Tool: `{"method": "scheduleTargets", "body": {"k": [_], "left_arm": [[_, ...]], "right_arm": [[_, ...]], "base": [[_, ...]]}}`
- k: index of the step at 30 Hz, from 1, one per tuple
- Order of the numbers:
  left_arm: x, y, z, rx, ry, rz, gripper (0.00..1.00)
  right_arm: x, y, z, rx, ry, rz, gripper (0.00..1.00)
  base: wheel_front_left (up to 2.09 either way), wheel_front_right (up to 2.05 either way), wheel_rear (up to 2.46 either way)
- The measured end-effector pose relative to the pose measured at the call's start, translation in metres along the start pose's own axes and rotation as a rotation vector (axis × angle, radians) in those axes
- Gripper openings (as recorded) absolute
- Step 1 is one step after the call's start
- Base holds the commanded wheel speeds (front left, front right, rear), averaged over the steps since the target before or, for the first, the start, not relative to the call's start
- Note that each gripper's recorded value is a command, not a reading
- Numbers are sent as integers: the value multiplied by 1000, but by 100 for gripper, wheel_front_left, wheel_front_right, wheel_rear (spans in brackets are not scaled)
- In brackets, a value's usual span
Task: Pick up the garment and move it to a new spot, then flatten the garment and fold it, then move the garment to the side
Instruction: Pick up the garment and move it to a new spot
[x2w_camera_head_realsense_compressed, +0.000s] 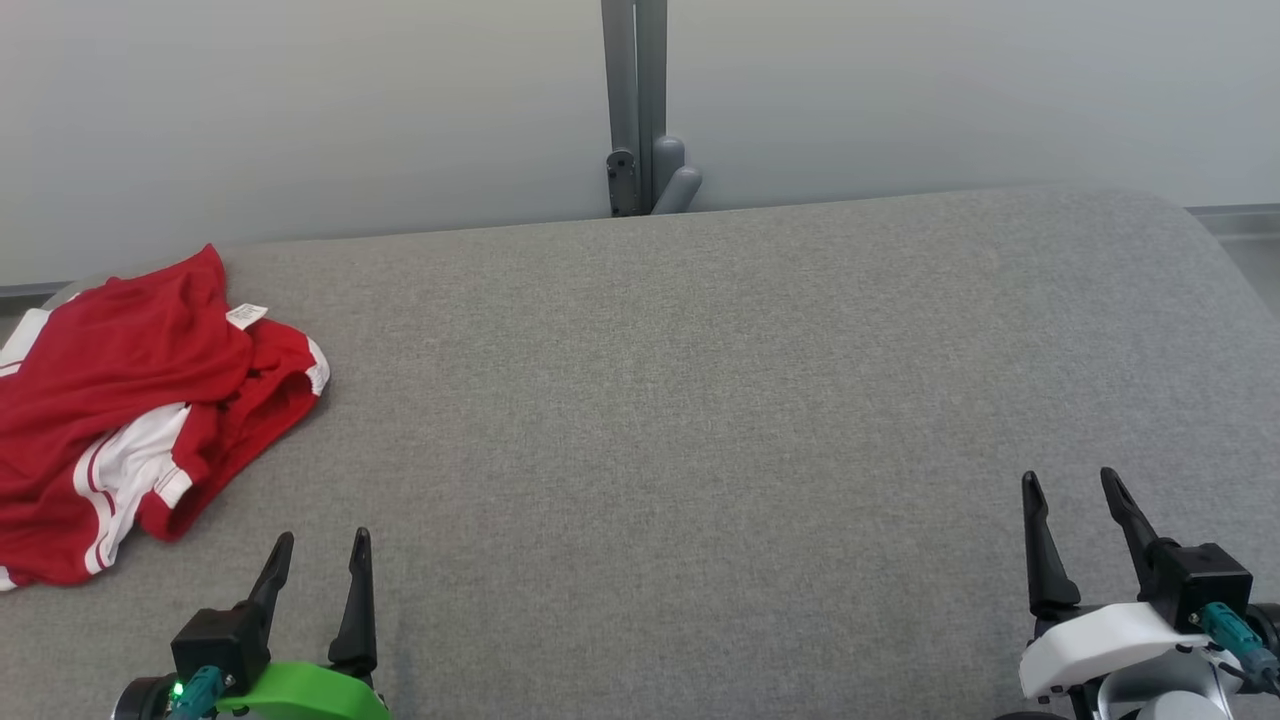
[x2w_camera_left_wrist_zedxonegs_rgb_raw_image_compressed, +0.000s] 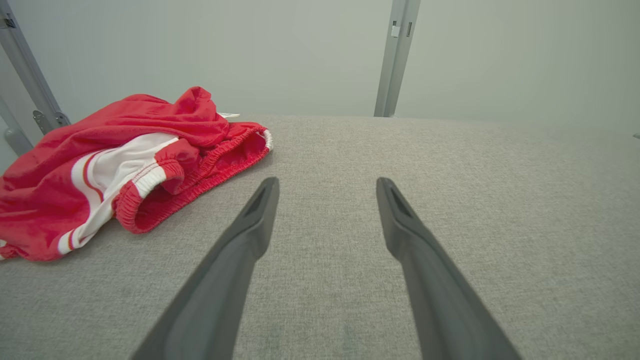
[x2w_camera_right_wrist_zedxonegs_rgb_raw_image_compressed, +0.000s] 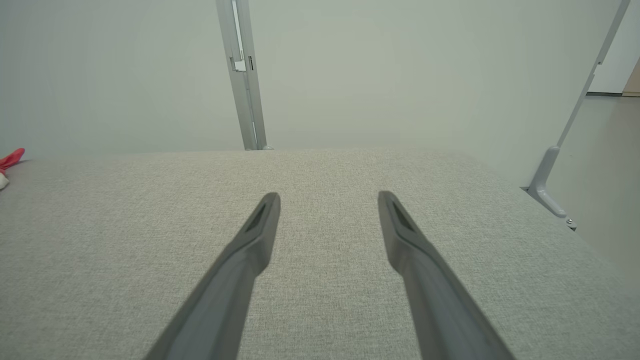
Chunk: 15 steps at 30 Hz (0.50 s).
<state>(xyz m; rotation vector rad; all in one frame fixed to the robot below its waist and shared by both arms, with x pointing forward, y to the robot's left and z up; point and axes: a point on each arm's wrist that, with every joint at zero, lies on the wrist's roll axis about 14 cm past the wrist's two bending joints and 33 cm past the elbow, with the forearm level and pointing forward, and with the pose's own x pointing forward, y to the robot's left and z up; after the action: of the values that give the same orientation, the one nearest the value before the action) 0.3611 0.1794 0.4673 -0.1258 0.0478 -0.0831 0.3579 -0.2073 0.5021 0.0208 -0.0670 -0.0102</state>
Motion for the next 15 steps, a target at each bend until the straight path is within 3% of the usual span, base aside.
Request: {"method": "scheduleTargets", "body": {"k": [8, 15], "left_arm": [[-8, 12, 2, -3, -6, 37, 100], [-40, 53, 2, -6, -13, 170, 100]], "right_arm": [[6, 17, -6, 7, 18, 49, 100], [22, 61, -9, 21, 26, 178, 100]], "base": [[0, 0, 0], [0, 0, 0]]}}
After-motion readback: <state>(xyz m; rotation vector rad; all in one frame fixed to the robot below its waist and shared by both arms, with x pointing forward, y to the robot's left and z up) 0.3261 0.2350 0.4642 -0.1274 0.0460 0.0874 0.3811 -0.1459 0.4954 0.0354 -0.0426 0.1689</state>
